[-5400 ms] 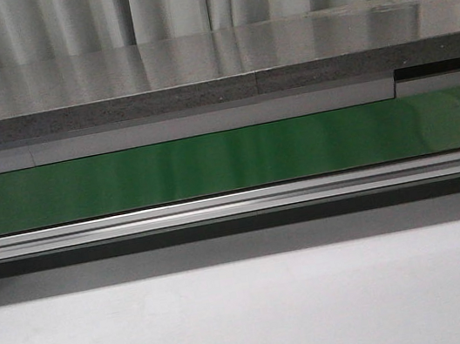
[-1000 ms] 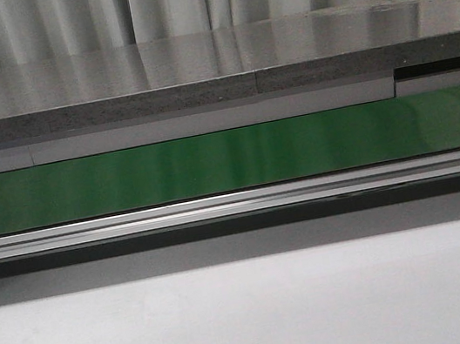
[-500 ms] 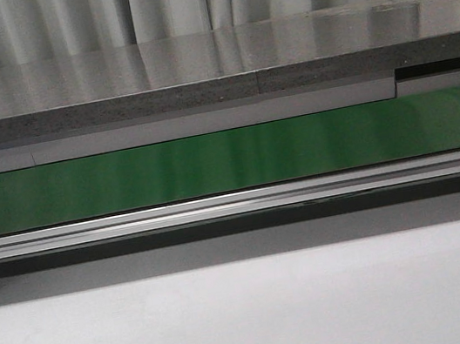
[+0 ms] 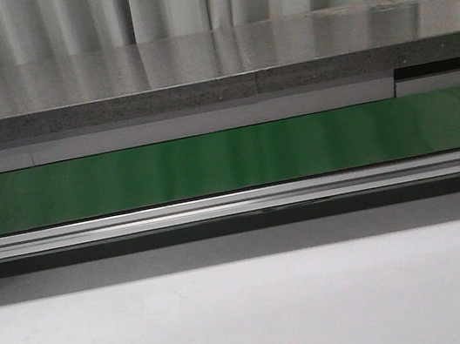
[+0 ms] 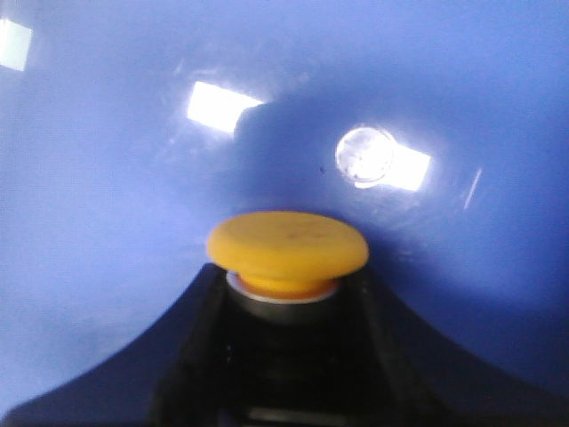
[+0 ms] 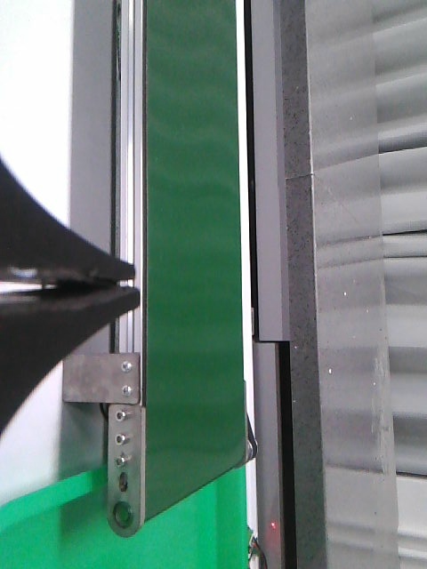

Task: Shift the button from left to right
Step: 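Lift the button with the left gripper and carry it to the belt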

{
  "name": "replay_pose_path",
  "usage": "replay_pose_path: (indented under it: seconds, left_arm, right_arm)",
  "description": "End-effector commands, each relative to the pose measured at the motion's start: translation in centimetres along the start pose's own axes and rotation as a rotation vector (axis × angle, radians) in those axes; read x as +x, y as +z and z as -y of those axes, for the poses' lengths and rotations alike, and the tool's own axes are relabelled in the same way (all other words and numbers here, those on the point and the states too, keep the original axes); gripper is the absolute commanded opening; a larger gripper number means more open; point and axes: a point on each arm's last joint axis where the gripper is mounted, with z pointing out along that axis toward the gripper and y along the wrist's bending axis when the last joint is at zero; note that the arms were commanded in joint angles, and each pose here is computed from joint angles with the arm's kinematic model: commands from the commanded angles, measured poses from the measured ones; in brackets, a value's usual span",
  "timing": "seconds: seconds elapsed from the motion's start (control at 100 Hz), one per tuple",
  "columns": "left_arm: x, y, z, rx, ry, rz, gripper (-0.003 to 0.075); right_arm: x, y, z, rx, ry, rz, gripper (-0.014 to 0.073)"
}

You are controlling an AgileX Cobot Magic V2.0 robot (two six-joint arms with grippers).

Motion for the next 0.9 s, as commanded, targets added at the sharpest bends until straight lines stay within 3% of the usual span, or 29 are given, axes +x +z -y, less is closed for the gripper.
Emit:
replay_pose_path:
  seconds: [0.0, 0.19, 0.48, 0.64, 0.89]
  left_arm:
    - [-0.9, -2.3, -0.2, -0.008, 0.012, 0.074, -0.0015]
    - [-1.3, -4.5, -0.4, -0.013, 0.011, 0.125, -0.002]
    - [-1.4, -11.5, -0.9, -0.013, 0.004, 0.307, -0.002]
    - [-0.9, -13.2, -0.9, 0.002, -0.007, 0.308, -0.002]
    - [-0.4, -13.4, 0.6, 0.153, 0.052, 0.264, -0.002]
  right_arm:
    - [-1.3, -0.3, -0.1, -0.006, -0.013, 0.119, -0.0068]
    - [-1.3, -0.3, -0.1, -0.006, -0.013, 0.119, -0.0068]
    - [-1.3, -0.3, -0.1, -0.006, -0.013, 0.119, -0.0068]
    - [-1.3, -0.3, -0.1, -0.006, -0.013, 0.119, -0.0068]
    - [-1.3, -0.3, -0.1, -0.006, -0.013, 0.119, -0.0068]
